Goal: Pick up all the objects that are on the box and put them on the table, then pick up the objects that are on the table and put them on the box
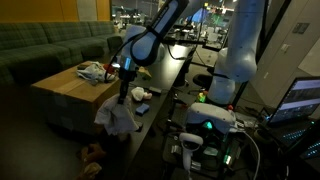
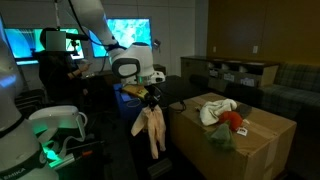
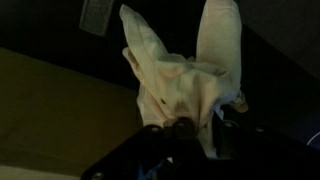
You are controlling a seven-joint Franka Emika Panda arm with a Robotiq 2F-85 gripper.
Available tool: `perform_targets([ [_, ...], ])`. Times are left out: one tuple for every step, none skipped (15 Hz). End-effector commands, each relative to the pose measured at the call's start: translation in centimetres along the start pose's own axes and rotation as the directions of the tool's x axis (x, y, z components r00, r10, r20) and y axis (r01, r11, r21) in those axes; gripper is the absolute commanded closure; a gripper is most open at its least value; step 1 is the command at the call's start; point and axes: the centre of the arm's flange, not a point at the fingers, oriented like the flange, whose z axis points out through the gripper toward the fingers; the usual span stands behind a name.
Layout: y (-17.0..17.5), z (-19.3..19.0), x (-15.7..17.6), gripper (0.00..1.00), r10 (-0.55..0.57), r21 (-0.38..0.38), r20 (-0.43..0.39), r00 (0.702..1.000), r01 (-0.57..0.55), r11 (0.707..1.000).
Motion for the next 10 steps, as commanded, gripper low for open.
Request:
perform_targets([
  [-0.2,0.4,1.0,0.46,0.027,-0.014,-0.031,0.999,-0.028,1.0],
  [-0.2,0.1,1.0,0.37,0.031,-0.011,-0.035,0.999,-0.032,0.999],
  [-0.3,-0.3,1.1,0.3,0.031,-0.007,-0.033,0.999,-0.031,0.999],
  [-0.4,-0.5,1.2,0.22,0.028,-0.007,-0.038,0.999,-0.028,1.0],
  [-0.5,-1.0,1.4,0.15,0.028,-0.002,-0.044,0.999,-0.028,1.0],
  [-0.7,-1.5,1.6,0.08,0.021,0.007,-0.049,0.999,-0.021,1.0],
  [-1.2,-1.8,1.9,0.01,0.013,0.007,-0.058,0.998,-0.013,1.0],
  [-1.8,-2.1,2.3,0.0,0.003,0.009,-0.068,0.998,-0.003,1.0],
  [-2.6,-2.3,2.7,0.0,-0.007,0.01,-0.075,0.997,0.008,1.0],
  [-3.4,-2.4,3.1,0.0,-0.024,0.009,-0.077,0.997,0.025,1.0],
])
